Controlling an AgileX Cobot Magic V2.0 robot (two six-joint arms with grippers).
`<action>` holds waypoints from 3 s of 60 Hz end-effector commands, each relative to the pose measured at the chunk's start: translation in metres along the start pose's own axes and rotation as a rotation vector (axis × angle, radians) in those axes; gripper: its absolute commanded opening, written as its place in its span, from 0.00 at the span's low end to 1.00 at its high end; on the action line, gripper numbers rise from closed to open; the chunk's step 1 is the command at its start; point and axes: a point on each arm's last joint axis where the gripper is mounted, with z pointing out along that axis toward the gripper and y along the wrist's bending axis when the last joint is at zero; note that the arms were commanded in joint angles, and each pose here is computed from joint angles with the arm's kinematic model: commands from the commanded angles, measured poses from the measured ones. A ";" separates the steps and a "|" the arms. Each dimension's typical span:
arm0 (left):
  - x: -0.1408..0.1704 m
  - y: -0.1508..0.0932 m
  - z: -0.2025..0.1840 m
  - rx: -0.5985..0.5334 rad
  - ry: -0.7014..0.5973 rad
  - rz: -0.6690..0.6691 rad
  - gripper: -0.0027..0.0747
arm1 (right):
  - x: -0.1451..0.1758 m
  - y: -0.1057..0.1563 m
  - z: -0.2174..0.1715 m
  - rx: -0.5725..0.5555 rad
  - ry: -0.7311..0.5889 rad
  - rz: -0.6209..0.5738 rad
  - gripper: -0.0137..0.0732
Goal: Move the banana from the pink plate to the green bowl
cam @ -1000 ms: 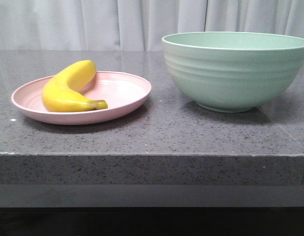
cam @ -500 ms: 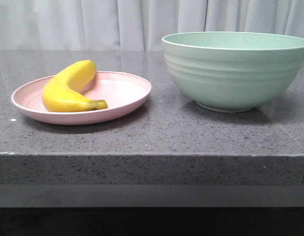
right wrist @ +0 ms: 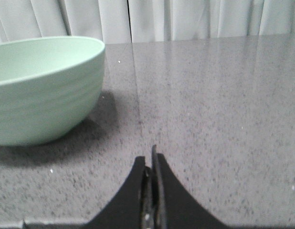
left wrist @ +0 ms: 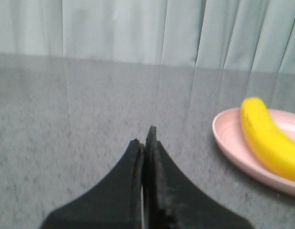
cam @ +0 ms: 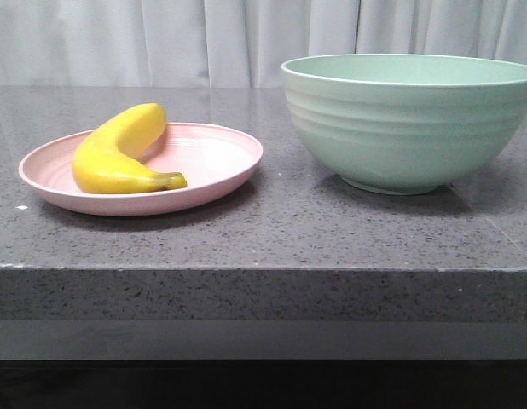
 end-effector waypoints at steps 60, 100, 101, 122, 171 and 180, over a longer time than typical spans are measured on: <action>-0.124 -0.005 0.028 -0.001 -0.080 0.017 0.88 | -0.141 0.017 0.012 0.000 -0.025 -0.014 0.86; -0.112 -0.085 0.153 0.355 0.558 0.051 0.76 | -0.141 0.017 0.012 0.000 -0.024 -0.014 0.86; -0.109 -0.088 0.156 0.361 0.578 0.053 0.76 | -0.141 0.017 0.012 0.000 -0.024 -0.014 0.86; -0.080 -0.131 0.222 0.391 0.822 0.038 0.76 | -0.141 0.017 0.012 0.000 -0.024 -0.014 0.86; -0.044 -0.140 0.248 0.369 0.955 0.058 0.64 | -0.141 0.017 0.012 0.001 -0.021 -0.013 0.86; -0.043 -0.140 0.247 0.369 0.961 0.059 0.58 | -0.141 0.017 0.012 0.001 -0.020 -0.013 0.86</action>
